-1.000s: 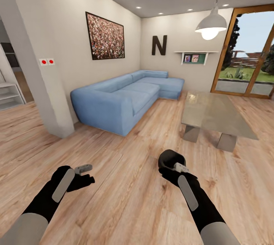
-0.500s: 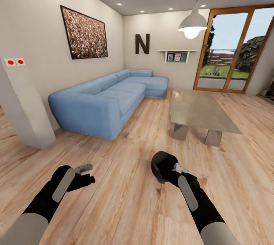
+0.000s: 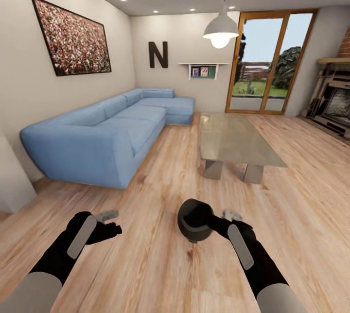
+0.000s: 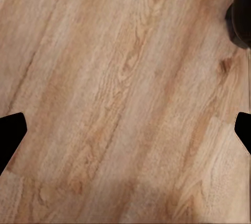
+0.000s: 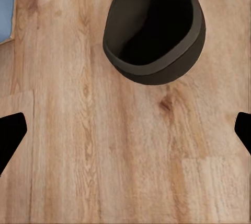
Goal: Place each of the two pumpkins and all three candles from the living room inside a cabinet in the living room (use any cabinet), then make sure every cabinet is closed, and position the cauldron so it is next to a table in the living room.
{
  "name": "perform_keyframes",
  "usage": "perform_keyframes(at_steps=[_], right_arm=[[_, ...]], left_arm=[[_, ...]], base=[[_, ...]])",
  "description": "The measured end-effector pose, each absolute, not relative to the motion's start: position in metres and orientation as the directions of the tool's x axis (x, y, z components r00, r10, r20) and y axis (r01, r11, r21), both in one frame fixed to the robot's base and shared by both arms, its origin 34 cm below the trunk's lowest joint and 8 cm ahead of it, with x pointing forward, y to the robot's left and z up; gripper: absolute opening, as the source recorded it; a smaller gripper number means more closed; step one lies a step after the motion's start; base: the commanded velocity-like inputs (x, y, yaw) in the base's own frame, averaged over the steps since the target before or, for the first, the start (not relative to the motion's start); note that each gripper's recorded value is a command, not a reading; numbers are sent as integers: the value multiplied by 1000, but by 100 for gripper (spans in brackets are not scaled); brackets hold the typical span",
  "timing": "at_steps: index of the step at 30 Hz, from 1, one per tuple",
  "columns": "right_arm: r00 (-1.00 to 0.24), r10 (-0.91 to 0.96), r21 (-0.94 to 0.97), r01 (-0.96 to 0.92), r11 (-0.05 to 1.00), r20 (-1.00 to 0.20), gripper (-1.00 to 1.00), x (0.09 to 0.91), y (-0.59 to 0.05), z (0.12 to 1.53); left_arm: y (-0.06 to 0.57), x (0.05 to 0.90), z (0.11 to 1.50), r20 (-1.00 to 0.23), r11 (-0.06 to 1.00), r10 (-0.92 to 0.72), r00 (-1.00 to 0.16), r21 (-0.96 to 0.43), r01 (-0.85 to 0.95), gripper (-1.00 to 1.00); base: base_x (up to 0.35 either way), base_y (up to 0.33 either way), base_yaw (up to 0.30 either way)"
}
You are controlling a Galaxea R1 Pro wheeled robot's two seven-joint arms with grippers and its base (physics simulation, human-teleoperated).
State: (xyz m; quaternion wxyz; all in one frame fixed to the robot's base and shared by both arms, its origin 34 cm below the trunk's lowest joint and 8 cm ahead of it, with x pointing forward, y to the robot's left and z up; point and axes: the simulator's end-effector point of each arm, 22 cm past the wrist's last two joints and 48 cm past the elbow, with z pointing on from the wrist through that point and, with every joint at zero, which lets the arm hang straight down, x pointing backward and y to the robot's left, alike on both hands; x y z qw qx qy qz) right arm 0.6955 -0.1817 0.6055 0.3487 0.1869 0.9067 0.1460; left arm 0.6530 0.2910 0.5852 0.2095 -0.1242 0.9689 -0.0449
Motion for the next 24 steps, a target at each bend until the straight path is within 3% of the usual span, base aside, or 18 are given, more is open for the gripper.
perform_keyframes(at_steps=[7,19,24], right_arm=[[-685,442,394,239,887,-579,100,696,-183,605],[-679,443,401,232,886,-585,100,698,-181,610],[-676,443,405,227,886,-589,100,700,-178,614]], left_arm=[[291,653,584,-393,965,-259,-882,-138,-222,100],[290,652,583,-391,966,-256,-884,-137,-219,100],[290,652,583,-392,966,-255,-884,-136,-219,100]], base=[[320,40,-239],[317,42,-18],[173,2,-42]])
